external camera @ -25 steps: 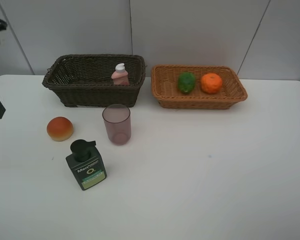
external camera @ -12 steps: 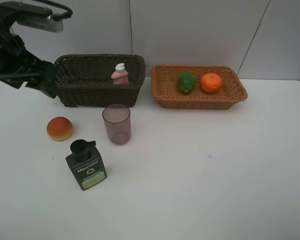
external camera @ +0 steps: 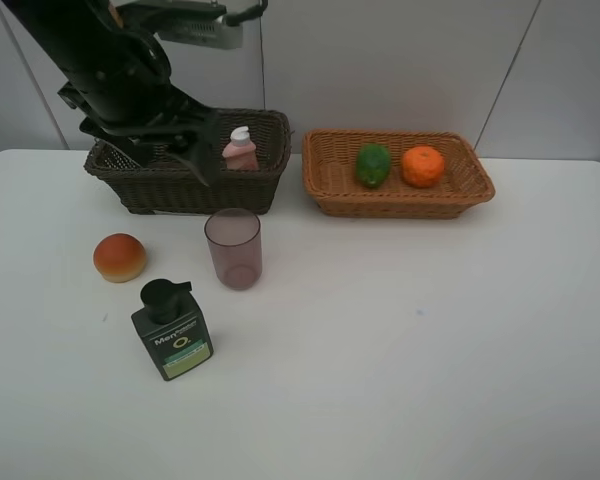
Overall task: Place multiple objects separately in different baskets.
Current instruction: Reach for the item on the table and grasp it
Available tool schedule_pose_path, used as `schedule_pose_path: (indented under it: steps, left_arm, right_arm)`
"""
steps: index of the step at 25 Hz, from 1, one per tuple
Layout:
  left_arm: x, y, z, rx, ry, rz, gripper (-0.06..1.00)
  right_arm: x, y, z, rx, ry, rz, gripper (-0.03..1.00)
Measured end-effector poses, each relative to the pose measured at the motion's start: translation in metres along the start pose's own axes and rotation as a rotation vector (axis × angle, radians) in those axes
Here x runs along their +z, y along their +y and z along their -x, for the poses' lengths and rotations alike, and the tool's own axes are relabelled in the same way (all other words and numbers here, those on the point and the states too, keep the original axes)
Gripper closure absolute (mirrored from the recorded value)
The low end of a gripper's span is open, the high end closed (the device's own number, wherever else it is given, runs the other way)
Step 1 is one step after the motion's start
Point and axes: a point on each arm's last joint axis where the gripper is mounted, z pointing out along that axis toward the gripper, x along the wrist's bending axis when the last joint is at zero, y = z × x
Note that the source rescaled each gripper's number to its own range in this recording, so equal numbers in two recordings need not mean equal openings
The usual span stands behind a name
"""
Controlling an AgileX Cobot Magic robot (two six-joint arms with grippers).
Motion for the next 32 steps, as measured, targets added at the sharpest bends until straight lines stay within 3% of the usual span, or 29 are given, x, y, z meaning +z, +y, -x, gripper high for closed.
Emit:
schedule_pose_path:
  steps: [3,11,23,32]
  left_arm:
    - [0.021,0.005,0.004,-0.026,0.006,-0.05,-0.06]
    - [0.075,0.003,-0.004,-0.176,0.119,-0.176,-0.06]
    - [0.091,0.009,-0.001,-0.216,0.084,-0.123,-0.06]
    - [0.123,0.006,0.002,-0.246,0.06,-0.173,-0.06]
  right_arm:
    - [0.0,0.0,0.0,0.0,0.0,0.0,0.25]
    - [0.0,0.0,0.0,0.0,0.0,0.0,0.25]
    - [0.0,0.0,0.001,-0.004,-0.008,0.0,0.25]
    - [0.0,0.0,0.001,-0.004,-0.008,0.0,0.25]
